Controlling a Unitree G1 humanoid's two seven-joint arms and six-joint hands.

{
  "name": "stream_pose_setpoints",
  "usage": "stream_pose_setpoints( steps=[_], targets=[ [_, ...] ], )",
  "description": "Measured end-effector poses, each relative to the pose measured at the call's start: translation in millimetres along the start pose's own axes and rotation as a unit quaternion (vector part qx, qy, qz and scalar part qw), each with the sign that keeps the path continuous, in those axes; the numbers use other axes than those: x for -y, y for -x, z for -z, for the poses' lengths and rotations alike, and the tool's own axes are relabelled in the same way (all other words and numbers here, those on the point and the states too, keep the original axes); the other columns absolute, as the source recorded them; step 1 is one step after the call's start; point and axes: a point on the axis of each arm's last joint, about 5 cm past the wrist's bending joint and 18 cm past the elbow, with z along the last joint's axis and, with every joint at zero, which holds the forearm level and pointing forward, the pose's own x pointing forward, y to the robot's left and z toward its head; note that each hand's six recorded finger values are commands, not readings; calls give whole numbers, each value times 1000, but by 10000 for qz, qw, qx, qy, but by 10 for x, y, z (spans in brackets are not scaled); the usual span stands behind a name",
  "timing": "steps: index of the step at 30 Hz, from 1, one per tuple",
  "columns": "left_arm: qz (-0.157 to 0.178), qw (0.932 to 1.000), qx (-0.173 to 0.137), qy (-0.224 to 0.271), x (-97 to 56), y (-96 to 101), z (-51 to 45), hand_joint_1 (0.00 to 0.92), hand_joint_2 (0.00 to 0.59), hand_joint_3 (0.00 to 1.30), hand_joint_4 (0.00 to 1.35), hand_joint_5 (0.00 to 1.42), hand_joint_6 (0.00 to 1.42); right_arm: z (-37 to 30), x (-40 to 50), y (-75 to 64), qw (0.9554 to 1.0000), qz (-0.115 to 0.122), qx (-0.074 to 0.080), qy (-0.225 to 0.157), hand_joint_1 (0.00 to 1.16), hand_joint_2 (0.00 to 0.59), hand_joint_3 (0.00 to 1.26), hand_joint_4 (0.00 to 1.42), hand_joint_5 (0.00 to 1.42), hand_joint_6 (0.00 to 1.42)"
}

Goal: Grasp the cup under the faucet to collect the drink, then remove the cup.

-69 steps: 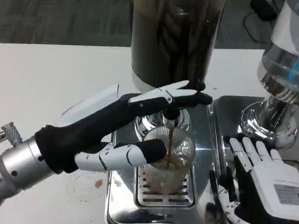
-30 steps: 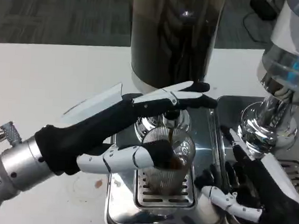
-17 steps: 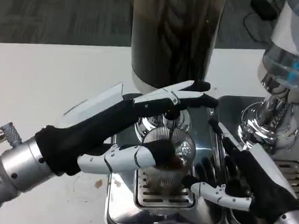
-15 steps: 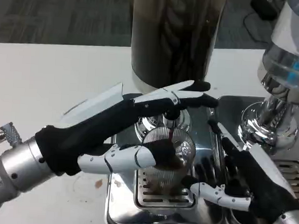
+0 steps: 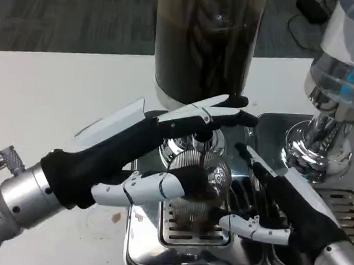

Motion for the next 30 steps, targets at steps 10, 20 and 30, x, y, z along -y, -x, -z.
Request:
stream_pose_setpoints(
  steps=[10,20,30],
  targets=[
    [-92,9999,-47,0,18,21,-18,0,235,205,5,192,75,16,-12,-29,9998,-96,111,-113,676,148,0,0,0,0],
    [-1127,9907,-676,-340,12,302,-16,0,235,149,0,104,0,6,-29,-36,9997,-133,173,-102,690,145,0,0,0,0],
    [-2704,9449,-1714,-687,265,714,-19,0,249,129,0,88,0,-15,-64,-47,9993,-197,288,-120,717,142,0,0,0,0]
  ],
)
